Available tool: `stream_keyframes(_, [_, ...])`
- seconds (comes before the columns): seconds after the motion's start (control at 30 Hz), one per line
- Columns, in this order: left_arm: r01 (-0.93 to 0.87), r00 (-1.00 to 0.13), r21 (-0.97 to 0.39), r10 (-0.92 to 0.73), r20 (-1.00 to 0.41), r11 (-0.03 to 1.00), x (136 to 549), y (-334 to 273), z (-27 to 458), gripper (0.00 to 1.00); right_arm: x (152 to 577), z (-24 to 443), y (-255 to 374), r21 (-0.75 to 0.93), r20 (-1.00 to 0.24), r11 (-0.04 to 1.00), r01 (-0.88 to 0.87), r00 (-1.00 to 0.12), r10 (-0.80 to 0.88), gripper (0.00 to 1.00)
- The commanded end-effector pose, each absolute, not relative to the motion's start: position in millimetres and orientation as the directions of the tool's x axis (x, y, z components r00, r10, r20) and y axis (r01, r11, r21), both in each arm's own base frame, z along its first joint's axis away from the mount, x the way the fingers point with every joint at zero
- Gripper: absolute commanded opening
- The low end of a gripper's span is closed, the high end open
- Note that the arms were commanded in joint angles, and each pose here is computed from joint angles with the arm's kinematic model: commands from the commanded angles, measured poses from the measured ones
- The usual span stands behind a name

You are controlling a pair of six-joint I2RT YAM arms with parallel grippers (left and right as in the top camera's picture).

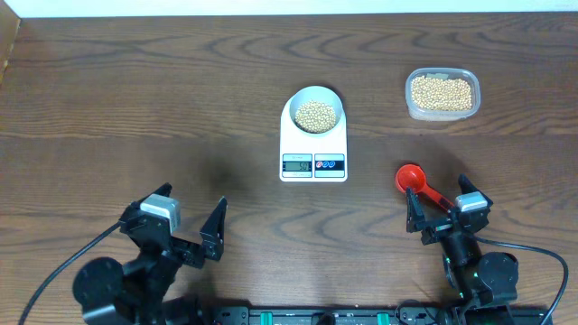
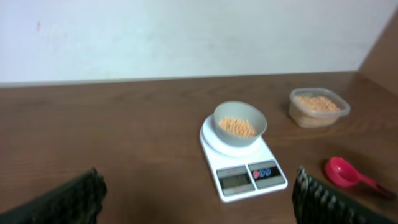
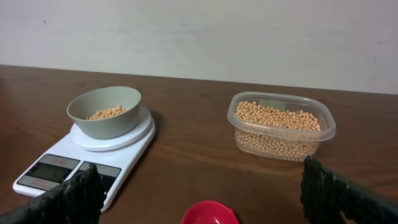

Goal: Scoop item into bowl and weigh 50g on scale

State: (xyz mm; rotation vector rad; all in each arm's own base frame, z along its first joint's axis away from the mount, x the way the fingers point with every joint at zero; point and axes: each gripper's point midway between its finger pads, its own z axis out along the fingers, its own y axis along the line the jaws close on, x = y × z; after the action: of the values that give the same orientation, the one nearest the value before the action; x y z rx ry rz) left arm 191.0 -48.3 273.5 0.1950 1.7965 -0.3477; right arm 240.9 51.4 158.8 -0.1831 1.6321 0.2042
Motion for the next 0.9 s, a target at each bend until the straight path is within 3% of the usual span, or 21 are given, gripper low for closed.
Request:
stream_keyframes(0.0, [0.207, -0.239, -0.205, -0.154, -0.959, 0.957, 194, -34, 256, 0.98, 240, 158, 52, 0.010, -0.998, 0.970, -0.242, -0.068, -0.007, 0.99])
stream_keyframes(0.47, [0.100, -0.034, -0.162, -0.160, -0.987, 0.982, 217, -12, 239, 0.98, 240, 158, 52, 0.010, -0.998, 0.970, -0.242, -0.068, -0.007, 0.99])
stream_keyframes(0.6, [0.038, 0.008, -0.212, -0.212, -0.977, 0.977, 228, 1, 229, 0.98, 240, 158, 52, 0.010, -0.998, 0.970, -0.242, -0.068, -0.007, 0.99])
stream_keyframes(0.87, [-0.010, 0.018, -0.213, -0.212, -0.977, 0.977, 235, 10, 212, 0.98, 240, 158, 52, 0.010, -0.998, 0.970, -0.242, -0.068, -0.007, 0.99])
